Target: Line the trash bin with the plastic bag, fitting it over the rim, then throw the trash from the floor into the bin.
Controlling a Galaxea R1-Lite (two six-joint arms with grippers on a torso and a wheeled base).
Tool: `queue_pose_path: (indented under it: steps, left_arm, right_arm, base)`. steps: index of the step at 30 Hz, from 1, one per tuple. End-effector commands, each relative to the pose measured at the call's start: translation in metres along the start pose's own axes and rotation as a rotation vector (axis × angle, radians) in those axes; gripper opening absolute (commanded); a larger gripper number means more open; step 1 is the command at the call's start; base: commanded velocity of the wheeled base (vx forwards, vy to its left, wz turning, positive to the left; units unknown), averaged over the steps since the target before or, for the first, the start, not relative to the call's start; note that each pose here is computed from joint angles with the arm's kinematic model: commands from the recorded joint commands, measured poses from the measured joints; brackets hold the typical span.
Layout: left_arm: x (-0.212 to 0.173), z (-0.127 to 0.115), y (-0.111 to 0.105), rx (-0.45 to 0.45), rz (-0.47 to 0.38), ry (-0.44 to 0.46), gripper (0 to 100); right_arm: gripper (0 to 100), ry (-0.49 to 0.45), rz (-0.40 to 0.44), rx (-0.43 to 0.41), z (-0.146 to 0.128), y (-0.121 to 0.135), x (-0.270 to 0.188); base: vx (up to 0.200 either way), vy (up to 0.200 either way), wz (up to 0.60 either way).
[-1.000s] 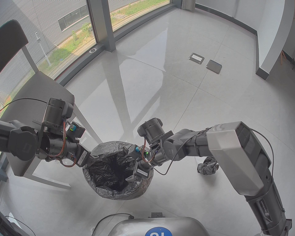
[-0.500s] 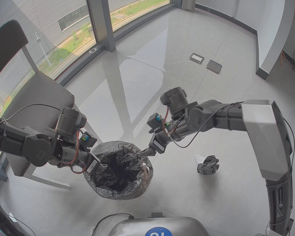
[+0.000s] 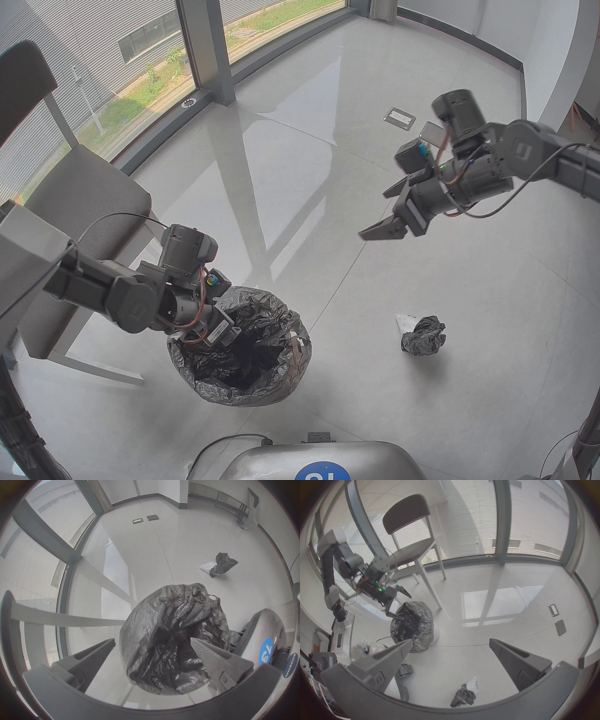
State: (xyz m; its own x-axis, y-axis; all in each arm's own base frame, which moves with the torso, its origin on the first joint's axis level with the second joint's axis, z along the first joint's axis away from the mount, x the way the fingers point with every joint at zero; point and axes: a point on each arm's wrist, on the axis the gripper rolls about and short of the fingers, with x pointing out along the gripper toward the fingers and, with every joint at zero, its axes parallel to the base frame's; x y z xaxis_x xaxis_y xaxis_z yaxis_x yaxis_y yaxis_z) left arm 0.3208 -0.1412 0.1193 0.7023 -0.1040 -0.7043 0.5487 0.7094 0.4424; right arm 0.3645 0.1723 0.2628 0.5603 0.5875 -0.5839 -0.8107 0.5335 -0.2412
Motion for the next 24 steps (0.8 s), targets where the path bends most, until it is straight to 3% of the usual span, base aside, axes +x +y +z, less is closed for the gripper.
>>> queue_pose_path:
  steps: [1,17,18,24]
  left_arm:
    - [0.036,0.007,-0.007,0.024,-0.001,0.035,100]
    - [0.059,0.01,0.002,-0.009,0.022,0.046,100]
    - [0.059,0.011,0.001,-0.013,0.021,0.045,0]
    - [0.06,0.01,0.008,-0.027,0.043,0.049,0]
  right_arm:
    - [100,-0.057,-0.088,0.0,0.005,-0.003,-0.067]
    - [100,-0.06,-0.108,0.007,0.003,-0.005,-0.078]
    - [100,-0.06,-0.108,0.007,0.003,-0.005,-0.078]
    - [100,-0.061,-0.106,0.004,0.003,-0.004,-0.078]
  base:
    - [0.0,0.0,0.0]
    - [0.0,0.0,0.0]
    - [0.0,0.0,0.0]
    - [0.0,0.0,0.0]
